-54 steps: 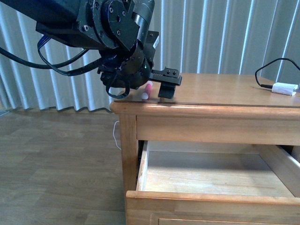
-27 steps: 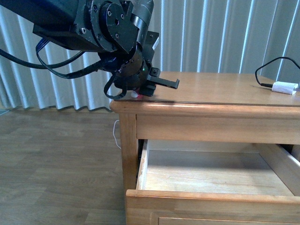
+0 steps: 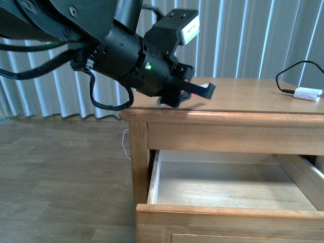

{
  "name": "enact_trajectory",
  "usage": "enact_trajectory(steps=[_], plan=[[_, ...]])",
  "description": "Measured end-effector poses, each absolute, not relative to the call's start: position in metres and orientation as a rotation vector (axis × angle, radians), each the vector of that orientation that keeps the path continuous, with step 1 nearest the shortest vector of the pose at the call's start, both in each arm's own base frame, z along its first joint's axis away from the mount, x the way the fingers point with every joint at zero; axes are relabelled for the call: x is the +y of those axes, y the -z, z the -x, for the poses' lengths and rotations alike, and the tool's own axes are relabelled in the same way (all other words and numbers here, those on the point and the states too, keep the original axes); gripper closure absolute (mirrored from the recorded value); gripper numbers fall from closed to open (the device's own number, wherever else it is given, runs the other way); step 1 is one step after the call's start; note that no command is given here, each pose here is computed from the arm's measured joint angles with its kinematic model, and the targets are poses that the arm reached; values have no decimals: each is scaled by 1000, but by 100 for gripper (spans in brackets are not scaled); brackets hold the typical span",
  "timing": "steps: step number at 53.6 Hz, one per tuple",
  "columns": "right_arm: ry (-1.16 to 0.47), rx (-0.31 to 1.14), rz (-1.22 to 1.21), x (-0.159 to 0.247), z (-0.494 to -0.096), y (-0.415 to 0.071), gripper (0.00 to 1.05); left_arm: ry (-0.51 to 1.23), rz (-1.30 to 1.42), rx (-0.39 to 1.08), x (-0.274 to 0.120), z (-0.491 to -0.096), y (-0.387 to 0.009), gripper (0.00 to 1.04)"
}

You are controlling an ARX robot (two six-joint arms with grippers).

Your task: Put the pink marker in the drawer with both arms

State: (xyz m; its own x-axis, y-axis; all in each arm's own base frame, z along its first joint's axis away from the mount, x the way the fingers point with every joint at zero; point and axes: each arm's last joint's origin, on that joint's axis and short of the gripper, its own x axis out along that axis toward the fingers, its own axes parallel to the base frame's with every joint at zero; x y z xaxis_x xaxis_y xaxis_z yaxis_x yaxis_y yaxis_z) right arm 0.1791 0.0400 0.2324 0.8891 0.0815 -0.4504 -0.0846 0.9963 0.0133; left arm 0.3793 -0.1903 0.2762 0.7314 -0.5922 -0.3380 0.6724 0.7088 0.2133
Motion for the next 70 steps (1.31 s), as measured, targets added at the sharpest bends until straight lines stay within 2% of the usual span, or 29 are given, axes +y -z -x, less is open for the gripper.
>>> enact_trajectory(steps=[7, 15, 24, 41, 50, 60, 62, 70], plan=[[-86, 467, 7, 40, -179, -232, 9, 823, -379, 214, -194, -346, -283, 90], [-86, 467, 7, 40, -179, -232, 9, 833, -432, 227, -198, -337, -272, 90], [-86, 467, 7, 40, -179, -232, 9, 807, -456, 265, -205, -347, -246, 90], [-86, 467, 7, 40, -179, -232, 9, 736, -458, 438, -219, -373, -172, 90], [-86, 467, 7, 40, -179, -232, 9, 699, -445, 473, -227, -383, -149, 90], [-86, 467, 7, 40, -179, -232, 9, 679, -430, 475, -232, -387, -143, 90], [-86, 467, 7, 40, -179, -232, 9, 688, -420, 479, -233, -387, -143, 88], [-86, 467, 7, 40, -179, -232, 9, 684, -411, 476, -234, -386, -144, 66]])
